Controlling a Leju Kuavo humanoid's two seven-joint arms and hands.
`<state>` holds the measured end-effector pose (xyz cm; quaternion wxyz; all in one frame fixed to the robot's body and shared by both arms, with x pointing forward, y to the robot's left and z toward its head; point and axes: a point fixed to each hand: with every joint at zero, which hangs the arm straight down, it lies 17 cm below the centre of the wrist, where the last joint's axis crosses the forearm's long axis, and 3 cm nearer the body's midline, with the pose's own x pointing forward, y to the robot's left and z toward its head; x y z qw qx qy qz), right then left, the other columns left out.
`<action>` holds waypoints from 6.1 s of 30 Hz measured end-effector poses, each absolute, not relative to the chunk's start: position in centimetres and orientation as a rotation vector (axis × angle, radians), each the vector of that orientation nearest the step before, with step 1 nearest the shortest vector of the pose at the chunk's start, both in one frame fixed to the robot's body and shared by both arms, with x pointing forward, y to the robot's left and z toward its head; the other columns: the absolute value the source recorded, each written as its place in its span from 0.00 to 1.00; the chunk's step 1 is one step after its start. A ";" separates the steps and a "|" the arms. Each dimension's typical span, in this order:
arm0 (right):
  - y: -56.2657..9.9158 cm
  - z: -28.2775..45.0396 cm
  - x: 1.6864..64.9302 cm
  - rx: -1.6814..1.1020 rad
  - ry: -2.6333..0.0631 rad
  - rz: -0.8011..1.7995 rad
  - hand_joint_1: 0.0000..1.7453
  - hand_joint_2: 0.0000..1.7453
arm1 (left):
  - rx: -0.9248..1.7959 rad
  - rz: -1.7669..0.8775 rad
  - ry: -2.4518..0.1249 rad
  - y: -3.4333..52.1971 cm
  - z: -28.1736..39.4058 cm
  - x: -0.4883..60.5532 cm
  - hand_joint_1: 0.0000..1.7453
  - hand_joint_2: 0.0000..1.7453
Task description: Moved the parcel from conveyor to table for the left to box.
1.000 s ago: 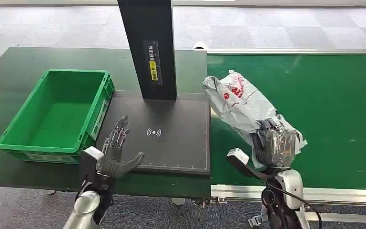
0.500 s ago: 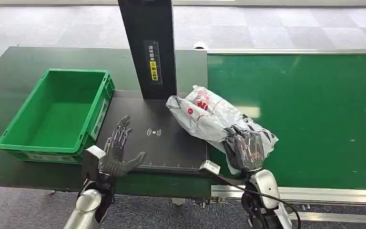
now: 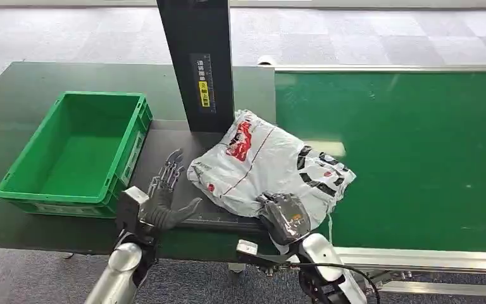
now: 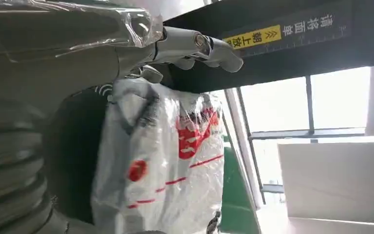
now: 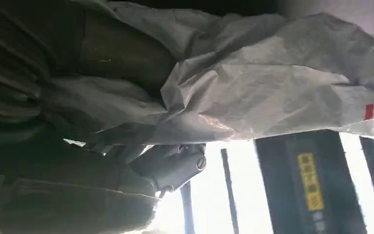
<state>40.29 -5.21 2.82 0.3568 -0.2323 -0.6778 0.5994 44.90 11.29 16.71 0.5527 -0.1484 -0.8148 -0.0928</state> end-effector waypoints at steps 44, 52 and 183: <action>-1.9 2.0 43.6 -0.553 -1.762 2.071 1.00 1.00 | -0.412 -0.227 -1.946 9.7 18.9 47.2 0.00 1.00; 2.7 1.0 39.9 -0.335 -1.776 2.100 1.00 1.00 | -0.487 -0.270 -1.941 6.8 20.0 47.4 0.00 1.00; -22.7 7.7 45.1 0.183 -1.637 0.170 0.00 1.00 | 0.428 -0.936 -1.567 12.2 4.9 48.4 0.84 1.00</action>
